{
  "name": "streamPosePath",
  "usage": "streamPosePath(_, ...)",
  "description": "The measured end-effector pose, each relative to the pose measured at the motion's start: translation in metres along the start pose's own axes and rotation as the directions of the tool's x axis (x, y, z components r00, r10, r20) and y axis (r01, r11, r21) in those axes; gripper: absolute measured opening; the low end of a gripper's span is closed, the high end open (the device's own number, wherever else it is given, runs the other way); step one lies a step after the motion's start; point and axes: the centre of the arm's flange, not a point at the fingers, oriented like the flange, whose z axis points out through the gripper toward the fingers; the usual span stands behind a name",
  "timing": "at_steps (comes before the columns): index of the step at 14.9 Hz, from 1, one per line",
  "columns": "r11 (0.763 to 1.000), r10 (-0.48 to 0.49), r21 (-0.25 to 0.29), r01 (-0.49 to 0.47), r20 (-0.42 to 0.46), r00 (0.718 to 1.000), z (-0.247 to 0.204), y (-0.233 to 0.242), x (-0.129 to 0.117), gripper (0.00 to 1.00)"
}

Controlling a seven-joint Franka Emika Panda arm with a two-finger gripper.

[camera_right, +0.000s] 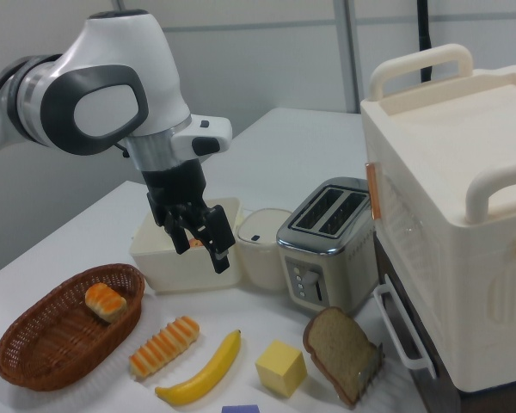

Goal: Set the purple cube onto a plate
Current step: 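Move the open gripper over the purple cube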

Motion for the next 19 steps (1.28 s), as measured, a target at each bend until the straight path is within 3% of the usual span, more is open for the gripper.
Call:
streamPosePath(5,1.000,-0.012,0.000,0.012,0.010,1.000,0.003,-0.006,0.000,1.00)
streamPosePath(10,1.000,-0.019,0.003,0.019,0.170,0.985,0.065,-0.009,-0.009,1.00)
streamPosePath(15,0.999,0.038,-0.001,-0.038,0.074,0.996,0.148,0.023,-0.046,1.00)
streamPosePath(19,0.997,0.076,-0.023,-0.076,0.034,0.997,0.183,0.049,-0.054,1.00)
